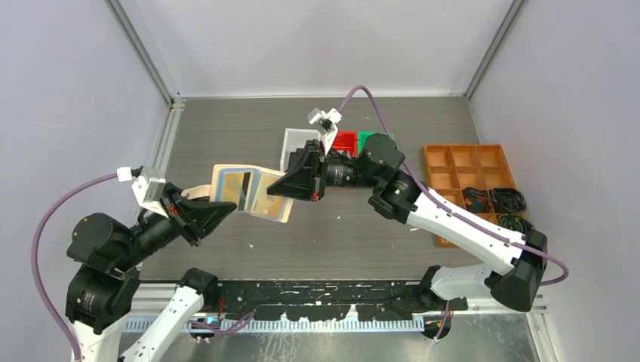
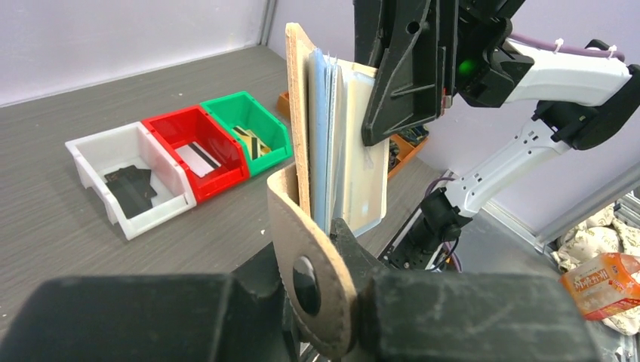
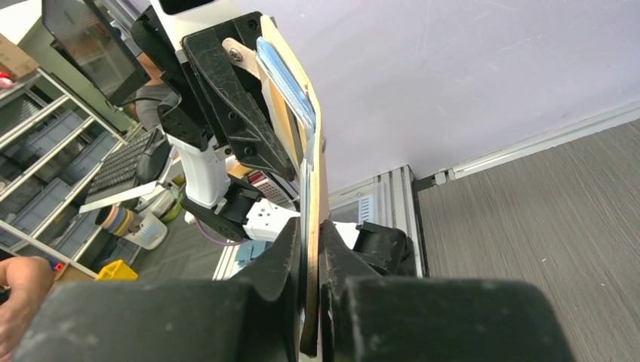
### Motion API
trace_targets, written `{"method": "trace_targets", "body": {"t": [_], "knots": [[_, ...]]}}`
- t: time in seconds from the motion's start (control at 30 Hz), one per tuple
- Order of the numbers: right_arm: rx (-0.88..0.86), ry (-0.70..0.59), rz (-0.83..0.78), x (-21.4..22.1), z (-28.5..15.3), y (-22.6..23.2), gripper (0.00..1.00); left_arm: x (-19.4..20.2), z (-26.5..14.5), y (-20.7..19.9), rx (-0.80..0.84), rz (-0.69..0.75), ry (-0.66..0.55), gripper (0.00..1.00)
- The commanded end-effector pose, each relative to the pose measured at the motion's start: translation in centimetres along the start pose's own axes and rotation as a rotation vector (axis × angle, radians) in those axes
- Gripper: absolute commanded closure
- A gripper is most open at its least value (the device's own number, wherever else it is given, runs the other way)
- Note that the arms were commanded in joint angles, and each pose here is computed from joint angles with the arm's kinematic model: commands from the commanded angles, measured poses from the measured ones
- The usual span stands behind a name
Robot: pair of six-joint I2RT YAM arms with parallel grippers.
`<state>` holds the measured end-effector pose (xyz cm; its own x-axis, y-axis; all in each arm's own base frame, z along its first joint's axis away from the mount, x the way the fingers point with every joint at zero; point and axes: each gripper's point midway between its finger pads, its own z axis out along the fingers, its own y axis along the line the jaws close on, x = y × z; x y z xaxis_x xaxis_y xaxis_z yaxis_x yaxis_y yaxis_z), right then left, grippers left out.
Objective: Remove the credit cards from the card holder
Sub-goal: Remove the credit card from the card holder.
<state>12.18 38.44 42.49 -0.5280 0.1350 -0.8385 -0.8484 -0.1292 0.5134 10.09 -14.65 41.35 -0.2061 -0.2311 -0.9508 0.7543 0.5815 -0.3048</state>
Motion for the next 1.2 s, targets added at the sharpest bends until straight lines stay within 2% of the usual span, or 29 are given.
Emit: {"method": "trace_targets", "body": {"t": [0.0,0.2,0.3,0.37,0.57,0.67,0.77,0.87,1.17], "knots": [[-0.089,-0.053,-0.026,-1.3,0.3,2.2,0.90,-3.2,0.1,0.2,-0.040,0.036,-0.108,0.99],[-0.051,-0.061,-0.016,-1.0,0.2,1.4,0.46,-1.5,0.5,-1.3,0.067,-0.008,-0.020,1.00],[0.050,-0.117,-0.069,-2.8,-1.4,0.8,0.33,-0.8,0.9,-0.4,0.030,-0.023,0.014,1.00],[0.135,-0.173,-0.096,-4.4,-3.0,0.2,0.28,-0.1,1.2,0.7,-0.015,-0.028,0.048,1.00],[0.329,-0.288,-0.106,-7.3,-6.8,-1.2,0.26,2.0,2.2,3.3,-0.116,-0.086,0.157,1.00],[0.261,-0.260,-0.042,-6.4,-6.1,-0.6,0.27,3.2,2.9,3.5,-0.106,-0.131,0.256,1.00],[0.156,-0.189,0.089,-4.8,-4.1,-0.5,0.32,4.2,3.9,3.7,-0.076,-0.159,0.387,1.00],[0.089,-0.139,0.219,-2.8,-2.4,-1.7,0.37,4.4,4.1,3.4,-0.034,-0.148,0.466,1.00],[0.044,-0.073,0.317,0.7,-0.8,-3.2,0.40,4.2,3.8,2.2,0.026,-0.149,0.474,1.00]]}}
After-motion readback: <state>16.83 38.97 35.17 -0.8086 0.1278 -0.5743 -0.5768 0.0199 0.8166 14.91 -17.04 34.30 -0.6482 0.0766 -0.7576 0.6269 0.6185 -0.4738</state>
